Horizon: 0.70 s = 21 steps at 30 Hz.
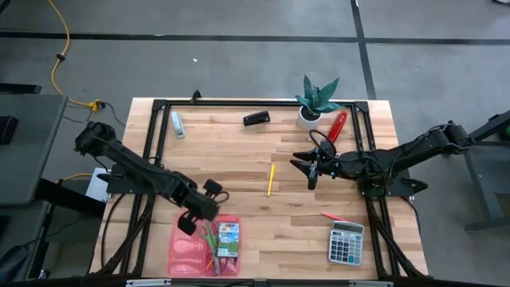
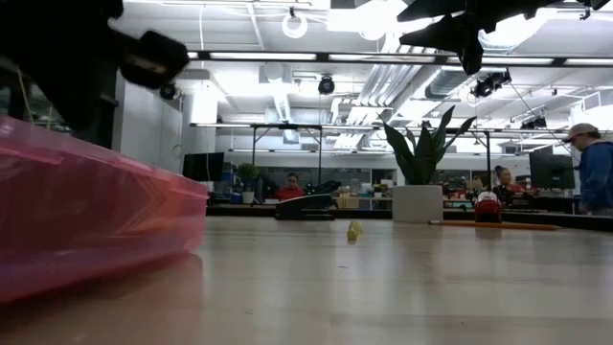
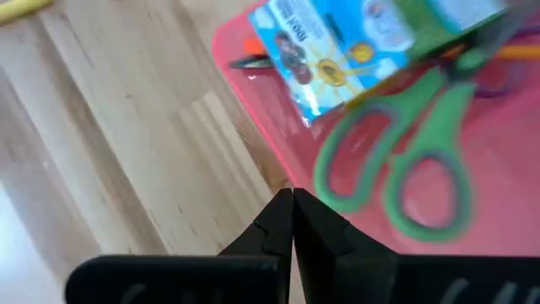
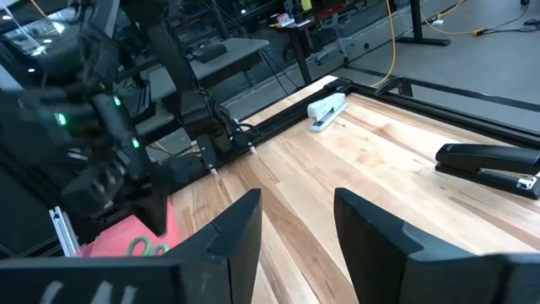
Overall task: Pack school essentials
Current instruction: Put the green scissors into the supply box
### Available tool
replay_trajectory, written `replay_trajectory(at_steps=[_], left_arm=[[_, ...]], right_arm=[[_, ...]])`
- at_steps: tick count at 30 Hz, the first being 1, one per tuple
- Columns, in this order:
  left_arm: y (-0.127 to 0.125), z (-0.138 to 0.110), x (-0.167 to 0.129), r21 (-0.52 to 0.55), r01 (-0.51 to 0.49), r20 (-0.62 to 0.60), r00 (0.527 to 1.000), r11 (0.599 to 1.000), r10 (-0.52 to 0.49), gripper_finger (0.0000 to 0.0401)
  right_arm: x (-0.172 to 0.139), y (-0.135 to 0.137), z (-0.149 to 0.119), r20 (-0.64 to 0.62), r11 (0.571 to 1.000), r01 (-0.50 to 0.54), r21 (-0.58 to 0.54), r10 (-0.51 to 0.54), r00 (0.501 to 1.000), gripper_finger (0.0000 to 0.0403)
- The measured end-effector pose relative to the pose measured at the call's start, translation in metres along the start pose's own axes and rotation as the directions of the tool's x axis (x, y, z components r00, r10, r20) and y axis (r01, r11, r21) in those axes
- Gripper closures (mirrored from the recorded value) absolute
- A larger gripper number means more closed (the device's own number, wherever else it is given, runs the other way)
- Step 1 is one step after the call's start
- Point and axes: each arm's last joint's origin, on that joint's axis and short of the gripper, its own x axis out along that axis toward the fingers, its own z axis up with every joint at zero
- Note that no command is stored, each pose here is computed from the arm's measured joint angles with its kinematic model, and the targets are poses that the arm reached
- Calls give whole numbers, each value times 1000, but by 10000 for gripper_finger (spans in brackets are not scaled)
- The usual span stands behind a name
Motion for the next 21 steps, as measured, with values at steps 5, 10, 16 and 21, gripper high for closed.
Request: replay_trajectory(at_steps=[5, 10, 16, 21], left_arm=[[-18, -11, -17, -14, 143, 9, 990, 990, -143, 401], [-34, -17, -3, -34, 164, -41, 985, 986, -165, 401], [-48, -14, 10, -30, 224, -72, 972, 974, -225, 401], [-43, -7, 25, -2, 221, -46, 974, 975, -221, 401]], right_arm=[[0, 0, 0, -2, 1000, 1, 0, -1, 1000, 261], [0, -1, -1, -8, 1000, 12, -9, -13, 1000, 261], [0, -1, -1, -11, 1000, 14, -12, -14, 1000, 261], [0, -1, -2, -14, 1000, 16, -16, -16, 1000, 261]])
